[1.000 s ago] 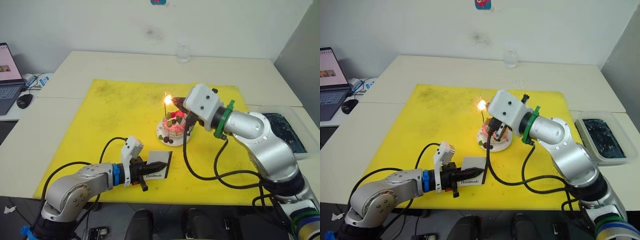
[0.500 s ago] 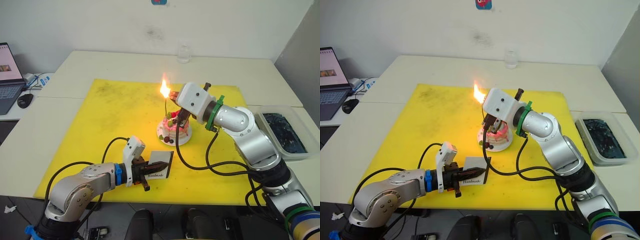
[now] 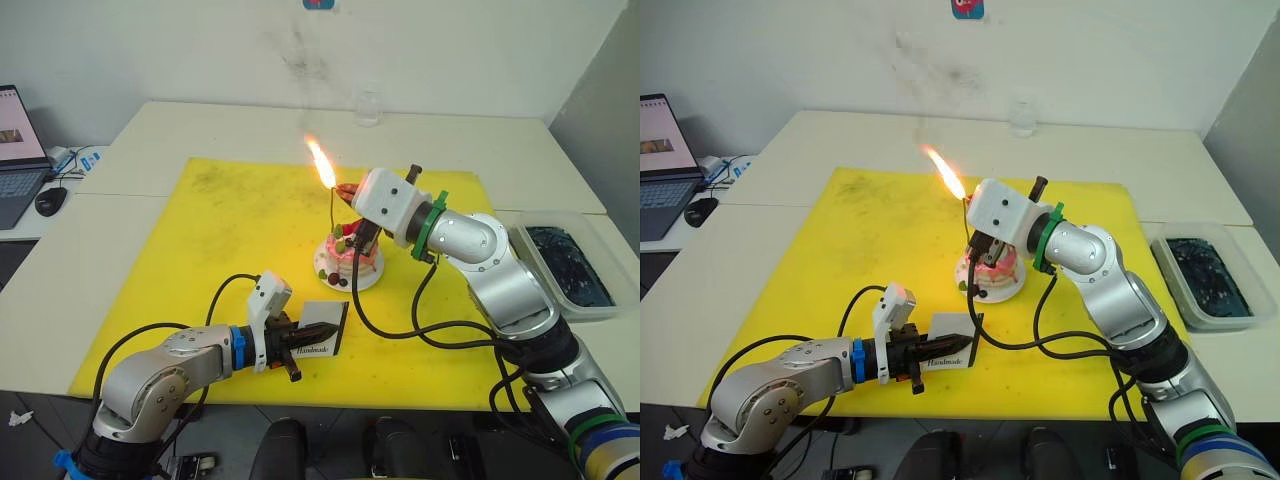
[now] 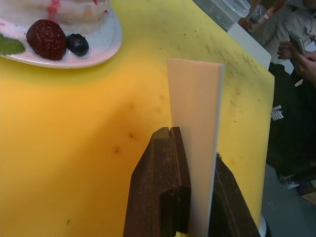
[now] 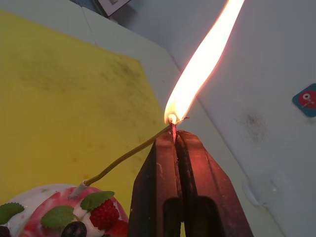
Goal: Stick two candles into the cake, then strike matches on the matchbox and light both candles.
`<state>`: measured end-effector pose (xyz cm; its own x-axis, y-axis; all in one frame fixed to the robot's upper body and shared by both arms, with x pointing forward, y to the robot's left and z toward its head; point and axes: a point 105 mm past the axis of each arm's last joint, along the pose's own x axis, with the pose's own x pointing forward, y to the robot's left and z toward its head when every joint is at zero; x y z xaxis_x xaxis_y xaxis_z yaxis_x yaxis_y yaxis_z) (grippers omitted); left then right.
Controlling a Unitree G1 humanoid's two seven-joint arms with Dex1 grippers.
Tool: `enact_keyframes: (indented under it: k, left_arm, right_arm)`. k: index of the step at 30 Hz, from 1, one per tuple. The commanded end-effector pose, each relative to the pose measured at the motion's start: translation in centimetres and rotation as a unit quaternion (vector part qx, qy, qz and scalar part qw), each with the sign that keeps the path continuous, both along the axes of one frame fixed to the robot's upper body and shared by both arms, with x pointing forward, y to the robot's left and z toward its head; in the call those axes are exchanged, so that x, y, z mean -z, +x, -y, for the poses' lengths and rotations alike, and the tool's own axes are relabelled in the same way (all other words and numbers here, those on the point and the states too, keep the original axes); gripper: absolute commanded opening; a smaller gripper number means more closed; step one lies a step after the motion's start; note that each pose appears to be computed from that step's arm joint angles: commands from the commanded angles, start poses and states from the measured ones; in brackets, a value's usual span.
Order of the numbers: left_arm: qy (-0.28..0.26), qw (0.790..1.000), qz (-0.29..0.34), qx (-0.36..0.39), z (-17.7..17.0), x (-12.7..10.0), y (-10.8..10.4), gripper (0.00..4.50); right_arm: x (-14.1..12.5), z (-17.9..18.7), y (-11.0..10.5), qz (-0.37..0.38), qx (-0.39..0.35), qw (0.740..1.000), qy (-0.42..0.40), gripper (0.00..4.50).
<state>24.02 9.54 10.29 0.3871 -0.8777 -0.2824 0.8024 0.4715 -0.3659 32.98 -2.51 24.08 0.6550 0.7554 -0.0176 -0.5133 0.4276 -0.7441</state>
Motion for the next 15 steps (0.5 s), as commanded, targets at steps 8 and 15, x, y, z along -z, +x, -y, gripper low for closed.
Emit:
enact_keyframes:
  k: [8, 15]
  left_arm:
    - [-0.009, 1.0, 0.016, 0.013, 0.69, -0.76, -0.19, 0.0]
    - [-0.009, 1.0, 0.016, 0.015, 0.77, -0.82, -0.17, 0.0]
  right_arm:
    - [-1.77, 0.97, -0.1, 0.025, 0.009, 1.0, 0.013, 0.03]
    - [-1.3, 0.8, 0.0, 0.025, 0.006, 1.0, 0.003, 0.03]
